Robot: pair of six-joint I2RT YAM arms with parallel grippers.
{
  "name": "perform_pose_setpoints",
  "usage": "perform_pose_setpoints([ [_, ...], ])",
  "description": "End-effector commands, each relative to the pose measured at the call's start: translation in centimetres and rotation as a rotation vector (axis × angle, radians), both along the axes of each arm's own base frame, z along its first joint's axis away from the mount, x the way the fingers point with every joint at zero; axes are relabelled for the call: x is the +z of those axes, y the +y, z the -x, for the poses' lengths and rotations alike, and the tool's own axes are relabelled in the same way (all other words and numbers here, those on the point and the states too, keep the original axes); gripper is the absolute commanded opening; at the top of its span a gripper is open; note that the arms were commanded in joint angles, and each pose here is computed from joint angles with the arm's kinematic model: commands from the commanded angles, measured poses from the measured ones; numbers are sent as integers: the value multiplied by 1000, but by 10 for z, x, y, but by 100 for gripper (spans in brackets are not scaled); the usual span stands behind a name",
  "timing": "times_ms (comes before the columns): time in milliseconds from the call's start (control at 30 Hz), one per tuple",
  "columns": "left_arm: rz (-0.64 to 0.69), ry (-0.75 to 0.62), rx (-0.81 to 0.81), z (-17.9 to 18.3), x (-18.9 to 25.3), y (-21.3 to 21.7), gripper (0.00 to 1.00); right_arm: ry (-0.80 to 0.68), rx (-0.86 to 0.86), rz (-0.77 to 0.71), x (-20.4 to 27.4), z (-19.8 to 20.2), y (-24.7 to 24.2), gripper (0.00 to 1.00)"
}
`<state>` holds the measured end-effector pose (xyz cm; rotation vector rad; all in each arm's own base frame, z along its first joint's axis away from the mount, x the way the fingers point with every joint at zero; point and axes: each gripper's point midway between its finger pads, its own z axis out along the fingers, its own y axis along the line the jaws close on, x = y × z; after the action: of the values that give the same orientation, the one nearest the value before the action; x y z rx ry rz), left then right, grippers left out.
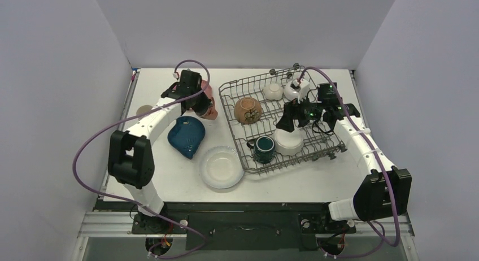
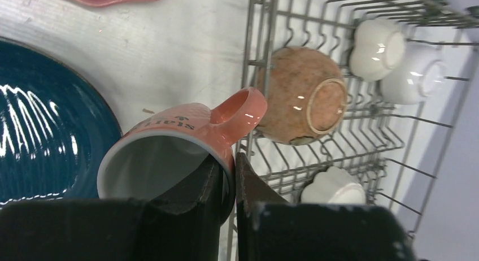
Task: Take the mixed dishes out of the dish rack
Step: Place the cup at the center of the board.
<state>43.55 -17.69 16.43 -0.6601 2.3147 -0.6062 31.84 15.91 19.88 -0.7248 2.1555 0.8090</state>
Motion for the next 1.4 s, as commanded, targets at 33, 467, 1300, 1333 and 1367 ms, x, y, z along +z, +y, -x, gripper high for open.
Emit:
perform_pose_setpoints([
  [33, -168, 56, 77, -15, -4, 9, 0, -73, 18, 56, 4, 1, -8, 80],
  [467, -235, 142, 39, -36, -41, -11, 1, -112, 228, 225, -23, 24, 23, 80],
  [1300, -171, 180, -27, -30, -52, -27, 57, -2, 267, 539, -97, 30, 63, 81],
  [1333, -168, 178, -30, -29, -51, -27, 58, -4, 264, 540, -96, 30, 63, 81],
  [1367, -162, 172, -33, -28, -48, -27, 59, -9, 260, 543, -94, 29, 62, 81],
])
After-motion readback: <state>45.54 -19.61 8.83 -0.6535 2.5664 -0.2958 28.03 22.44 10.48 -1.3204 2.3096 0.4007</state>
